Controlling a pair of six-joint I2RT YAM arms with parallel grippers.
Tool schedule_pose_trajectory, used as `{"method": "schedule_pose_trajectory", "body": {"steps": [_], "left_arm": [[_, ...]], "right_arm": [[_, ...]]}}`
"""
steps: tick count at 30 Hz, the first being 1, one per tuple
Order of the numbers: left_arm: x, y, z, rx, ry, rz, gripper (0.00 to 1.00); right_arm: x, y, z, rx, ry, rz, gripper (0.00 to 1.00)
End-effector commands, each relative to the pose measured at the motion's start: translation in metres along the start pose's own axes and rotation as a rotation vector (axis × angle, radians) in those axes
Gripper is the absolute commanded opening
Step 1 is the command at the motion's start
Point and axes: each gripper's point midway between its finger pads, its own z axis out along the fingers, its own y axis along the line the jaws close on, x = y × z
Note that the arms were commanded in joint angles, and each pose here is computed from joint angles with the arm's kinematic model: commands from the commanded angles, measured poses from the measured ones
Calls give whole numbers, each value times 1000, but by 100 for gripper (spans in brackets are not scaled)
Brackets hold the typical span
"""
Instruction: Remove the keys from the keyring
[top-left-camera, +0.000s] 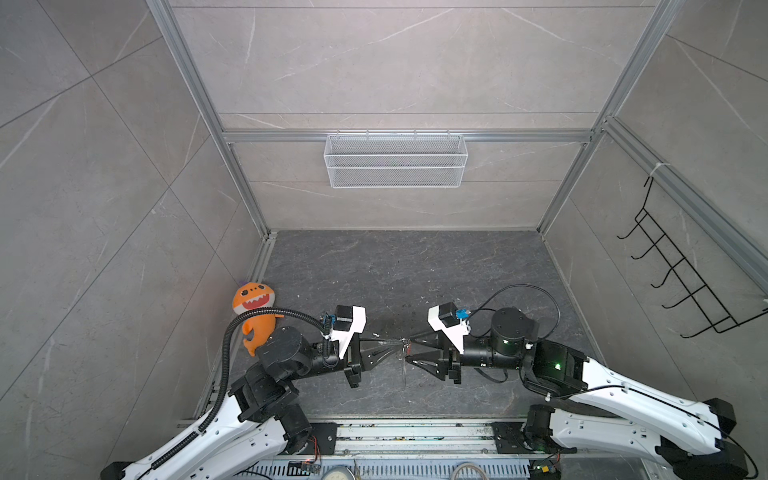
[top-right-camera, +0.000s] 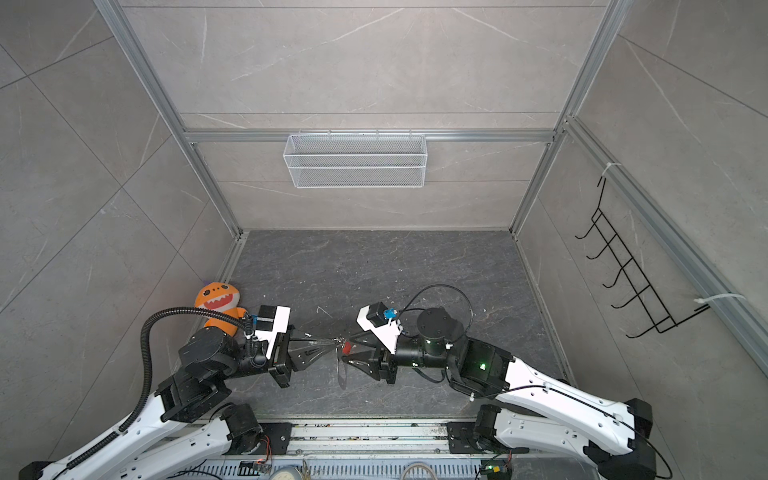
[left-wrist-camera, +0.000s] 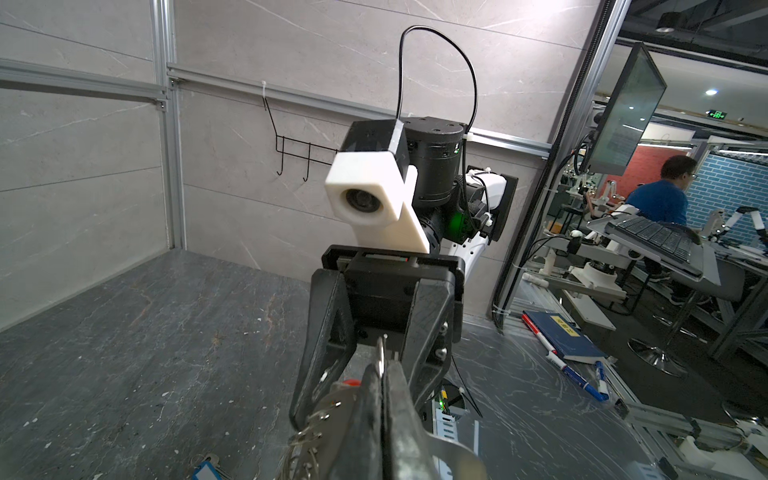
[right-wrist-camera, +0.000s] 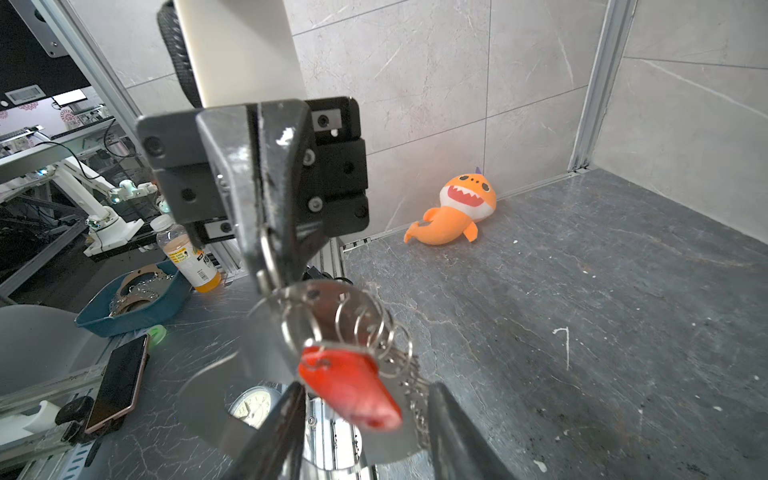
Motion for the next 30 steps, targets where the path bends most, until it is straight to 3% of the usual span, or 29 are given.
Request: {"method": "schedule_pose_trajectory", "body": {"steps": [1,18,27,30], "left_arm": [[-22,-11,-6,27,-62,47,0],[-21,-11,-2,44,-61,29,0],[-21,-11,-1,46,-61,30,0],[-21,-11,-1,46,-62,29,0]], "right_arm": [[-23,12,-22,-7,-55,-30,51],[-55,31,-10,-131,-131,-58,51],[-47,30,2,-153,-106,-38,33],[-47,30,2,-153,-113,-36,23]]}}
